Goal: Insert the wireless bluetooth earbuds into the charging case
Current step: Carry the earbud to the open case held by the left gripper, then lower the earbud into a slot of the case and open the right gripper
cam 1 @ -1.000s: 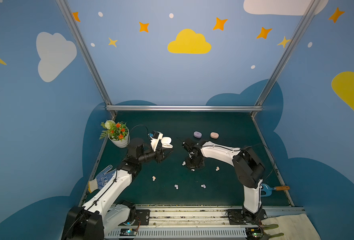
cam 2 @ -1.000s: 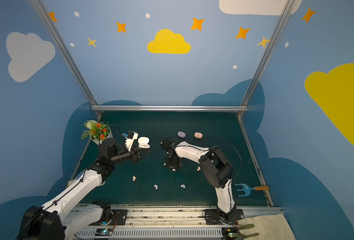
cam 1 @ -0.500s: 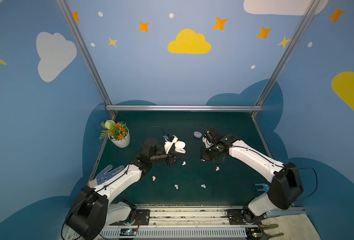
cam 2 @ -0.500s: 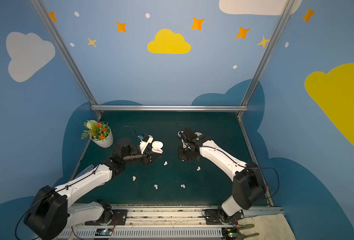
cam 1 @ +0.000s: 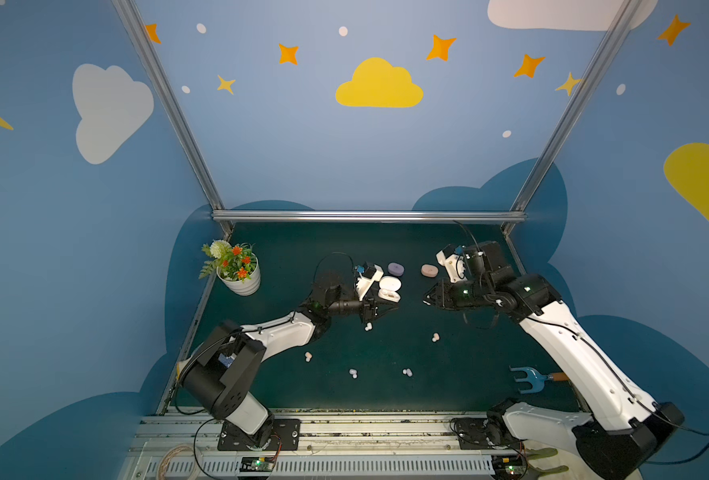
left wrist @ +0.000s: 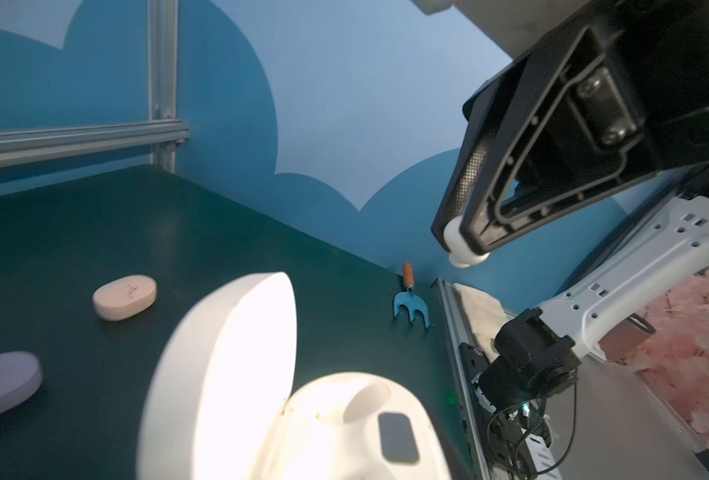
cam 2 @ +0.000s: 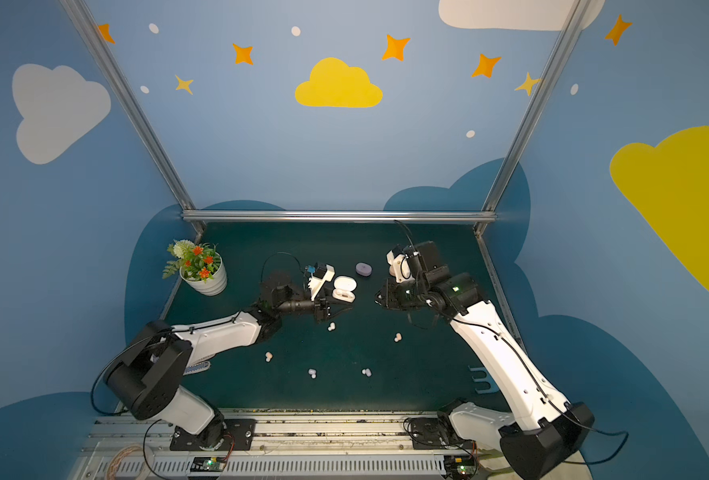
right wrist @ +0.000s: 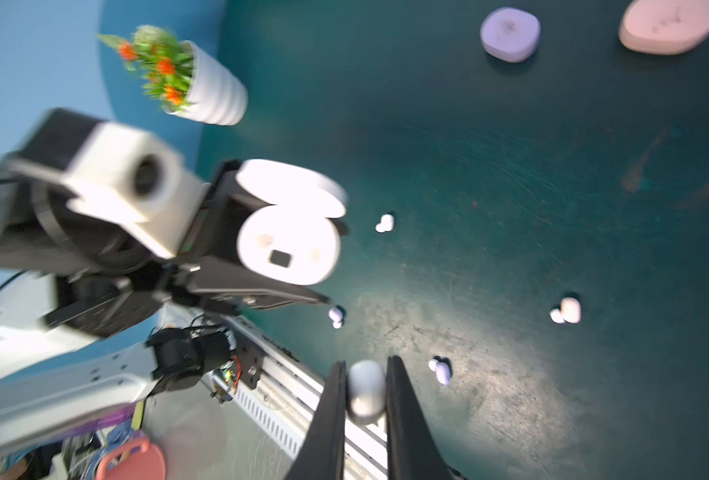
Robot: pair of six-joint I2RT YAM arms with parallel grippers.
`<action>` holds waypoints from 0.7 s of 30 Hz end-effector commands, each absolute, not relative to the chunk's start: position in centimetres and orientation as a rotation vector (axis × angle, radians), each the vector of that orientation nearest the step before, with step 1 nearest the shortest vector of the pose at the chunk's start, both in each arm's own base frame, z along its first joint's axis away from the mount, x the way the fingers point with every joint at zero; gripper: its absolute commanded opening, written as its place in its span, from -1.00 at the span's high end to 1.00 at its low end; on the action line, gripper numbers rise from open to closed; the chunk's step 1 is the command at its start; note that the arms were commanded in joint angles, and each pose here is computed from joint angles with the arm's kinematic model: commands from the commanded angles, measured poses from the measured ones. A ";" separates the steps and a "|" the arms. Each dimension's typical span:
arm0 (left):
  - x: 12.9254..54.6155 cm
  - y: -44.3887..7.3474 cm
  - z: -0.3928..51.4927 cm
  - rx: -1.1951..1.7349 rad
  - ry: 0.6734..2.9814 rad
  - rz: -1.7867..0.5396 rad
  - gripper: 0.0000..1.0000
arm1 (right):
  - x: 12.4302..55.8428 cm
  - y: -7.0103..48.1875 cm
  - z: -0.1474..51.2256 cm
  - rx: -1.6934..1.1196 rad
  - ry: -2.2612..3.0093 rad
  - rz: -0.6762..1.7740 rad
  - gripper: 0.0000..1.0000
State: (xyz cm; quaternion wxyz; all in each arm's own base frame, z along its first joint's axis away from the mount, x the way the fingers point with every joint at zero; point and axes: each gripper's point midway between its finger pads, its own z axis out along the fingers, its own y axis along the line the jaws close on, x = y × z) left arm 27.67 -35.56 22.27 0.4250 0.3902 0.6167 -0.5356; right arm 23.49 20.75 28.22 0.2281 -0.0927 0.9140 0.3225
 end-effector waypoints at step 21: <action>23.3 -40.0 27.2 1.180 1.193 -1.479 0.49 | 21.0 22.4 30.8 -0.465 2.414 1.109 0.71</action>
